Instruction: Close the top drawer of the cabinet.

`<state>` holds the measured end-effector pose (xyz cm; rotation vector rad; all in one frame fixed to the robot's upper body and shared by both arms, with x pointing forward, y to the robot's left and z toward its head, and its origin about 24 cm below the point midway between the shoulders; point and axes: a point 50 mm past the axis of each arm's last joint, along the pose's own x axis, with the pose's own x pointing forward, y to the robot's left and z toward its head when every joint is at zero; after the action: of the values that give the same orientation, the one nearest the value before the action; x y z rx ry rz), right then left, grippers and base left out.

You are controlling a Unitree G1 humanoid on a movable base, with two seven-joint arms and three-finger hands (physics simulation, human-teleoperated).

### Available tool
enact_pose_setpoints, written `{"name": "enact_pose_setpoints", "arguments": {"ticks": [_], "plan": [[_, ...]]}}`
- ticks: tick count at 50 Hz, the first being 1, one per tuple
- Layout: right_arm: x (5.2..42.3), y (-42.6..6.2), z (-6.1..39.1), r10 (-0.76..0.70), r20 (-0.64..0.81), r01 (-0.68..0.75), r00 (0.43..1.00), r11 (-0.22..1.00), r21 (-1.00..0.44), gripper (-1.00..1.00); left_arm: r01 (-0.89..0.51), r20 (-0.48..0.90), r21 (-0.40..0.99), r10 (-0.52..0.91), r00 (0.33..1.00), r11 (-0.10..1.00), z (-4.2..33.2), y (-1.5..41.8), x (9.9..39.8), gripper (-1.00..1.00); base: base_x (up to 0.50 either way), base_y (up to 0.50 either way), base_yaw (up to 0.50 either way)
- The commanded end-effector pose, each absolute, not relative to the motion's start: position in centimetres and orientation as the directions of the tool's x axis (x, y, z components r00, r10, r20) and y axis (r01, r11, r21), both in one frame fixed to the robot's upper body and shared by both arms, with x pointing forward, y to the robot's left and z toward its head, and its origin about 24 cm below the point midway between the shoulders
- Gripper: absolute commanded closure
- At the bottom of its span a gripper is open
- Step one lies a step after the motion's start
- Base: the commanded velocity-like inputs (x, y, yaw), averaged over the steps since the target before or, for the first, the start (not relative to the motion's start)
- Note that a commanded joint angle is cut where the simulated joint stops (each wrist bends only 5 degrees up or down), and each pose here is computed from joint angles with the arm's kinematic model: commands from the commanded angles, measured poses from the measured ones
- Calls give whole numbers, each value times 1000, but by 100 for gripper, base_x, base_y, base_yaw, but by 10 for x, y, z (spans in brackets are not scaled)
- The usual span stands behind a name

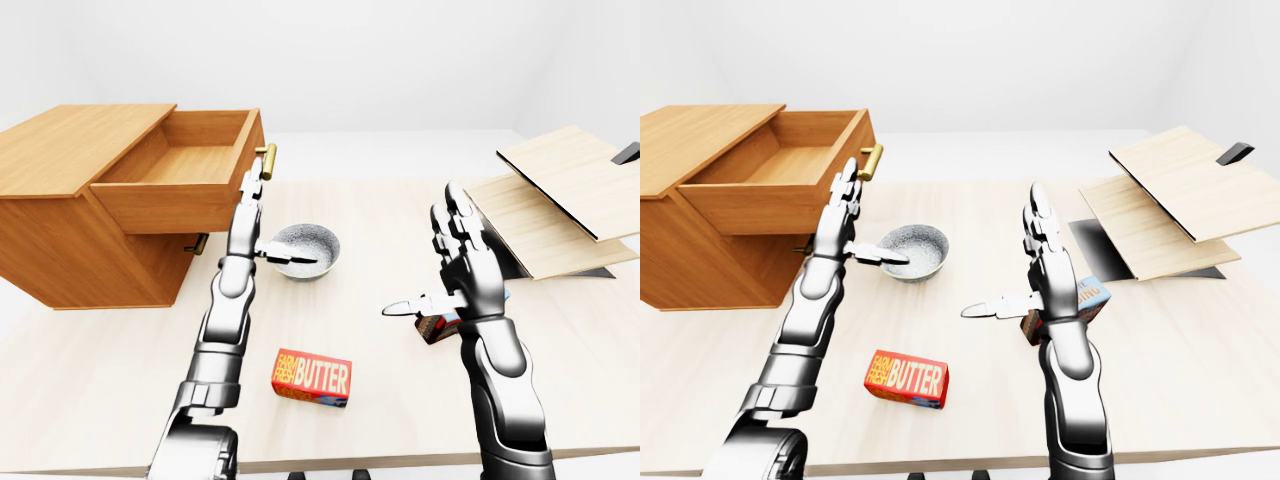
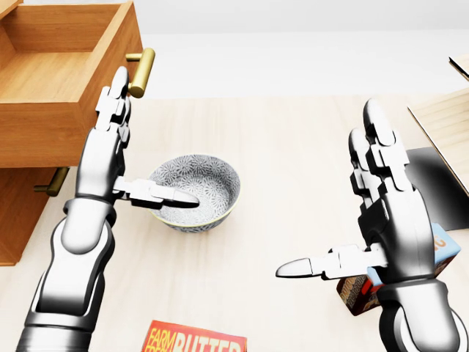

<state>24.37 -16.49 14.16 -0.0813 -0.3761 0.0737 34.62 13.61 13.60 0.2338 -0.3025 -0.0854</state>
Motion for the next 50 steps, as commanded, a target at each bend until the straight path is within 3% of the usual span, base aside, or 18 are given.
{"name": "enact_pose_setpoints", "arguments": {"ticks": [1, 14, 26, 50], "plan": [[244, -166, 137, 82, 345, -55, 935, 995, -88, -100, -42, -143, 252, 80, 987, 967, 58, 159, 377, -100, 1, 0, 0], [242, -168, 135, 81, 340, -56, 937, 995, -84, -100, -133, -99, 228, 159, 982, 965, 65, 168, 378, -100, 1, 0, 0], [238, -168, 144, 84, 375, -54, 923, 995, -90, -100, -254, -48, 222, 270, 962, 941, 77, 208, 375, -100, 1, 0, 0], [234, -170, 142, 75, 370, -45, 926, 995, -88, -100, -460, -62, 260, 490, 869, 849, 83, 243, 377, -100, 1, 0, 0]]}}
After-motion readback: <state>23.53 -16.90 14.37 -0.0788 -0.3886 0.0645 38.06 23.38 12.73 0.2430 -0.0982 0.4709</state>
